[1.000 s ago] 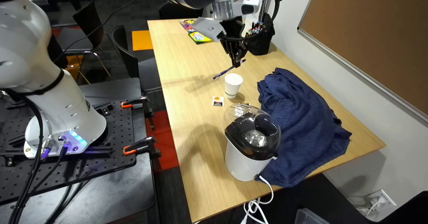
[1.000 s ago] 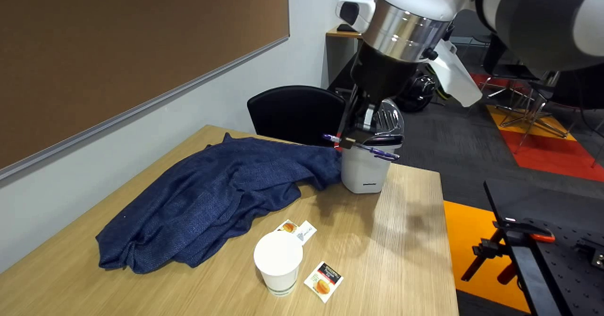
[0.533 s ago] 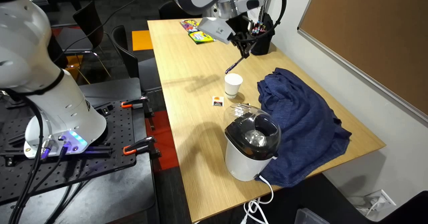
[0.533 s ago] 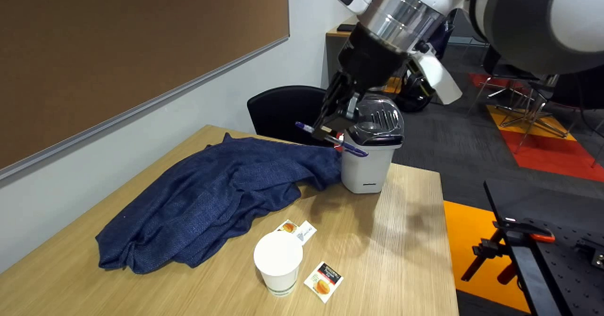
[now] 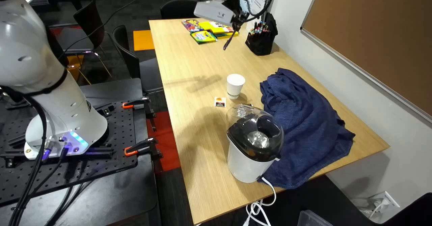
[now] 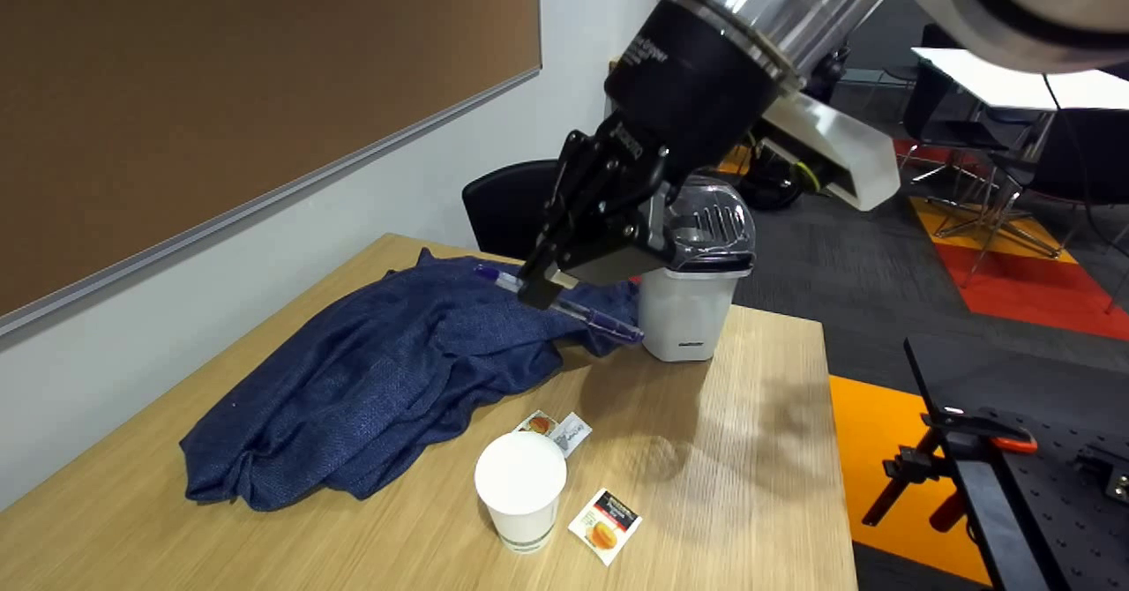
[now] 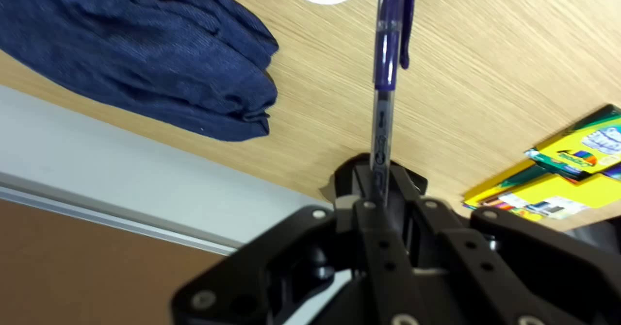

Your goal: Put the pen in the cup

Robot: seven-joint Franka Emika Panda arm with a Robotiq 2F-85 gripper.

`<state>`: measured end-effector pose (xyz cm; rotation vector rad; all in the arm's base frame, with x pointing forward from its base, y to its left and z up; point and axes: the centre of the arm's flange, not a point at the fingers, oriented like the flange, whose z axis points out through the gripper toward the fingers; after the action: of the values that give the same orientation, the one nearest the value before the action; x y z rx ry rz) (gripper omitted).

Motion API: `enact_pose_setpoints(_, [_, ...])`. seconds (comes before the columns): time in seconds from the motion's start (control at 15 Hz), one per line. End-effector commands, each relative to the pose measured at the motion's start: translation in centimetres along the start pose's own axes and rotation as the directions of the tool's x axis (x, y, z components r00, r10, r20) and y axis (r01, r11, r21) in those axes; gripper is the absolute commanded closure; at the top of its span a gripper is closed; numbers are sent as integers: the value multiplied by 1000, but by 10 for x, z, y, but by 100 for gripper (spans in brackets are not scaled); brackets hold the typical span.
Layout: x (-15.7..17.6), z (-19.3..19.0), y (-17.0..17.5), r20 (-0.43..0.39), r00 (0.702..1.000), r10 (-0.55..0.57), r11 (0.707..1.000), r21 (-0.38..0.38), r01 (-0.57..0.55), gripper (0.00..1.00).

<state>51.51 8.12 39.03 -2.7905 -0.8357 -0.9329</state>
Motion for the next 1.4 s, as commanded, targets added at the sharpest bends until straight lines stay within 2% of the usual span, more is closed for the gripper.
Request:
enact_pose_setpoints(0.0, [-28, -5, 43, -89, 994, -68, 993, 94, 76, 97])
enact_pose_setpoints(0.27, [-45, -17, 74, -148, 977, -152, 974, 143, 173, 97])
enact_pose_setpoints(0.53, [-69, -16, 100, -226, 941, -254, 931, 208, 301, 97])
enact_pose_setpoints(0.73, [-82, -11, 108, -317, 905, -282, 897, 248, 367, 97])
enact_pose_setpoints(0.93, [-94, 0, 111, -375, 880, -290, 870, 281, 406, 97])
enact_pose_setpoints(1.13, [-99, 10, 108, -394, 872, -292, 859, 294, 420, 97])
enact_pose_setpoints(1.33, [-94, 16, 101, -367, 872, -325, 847, 297, 440, 97])
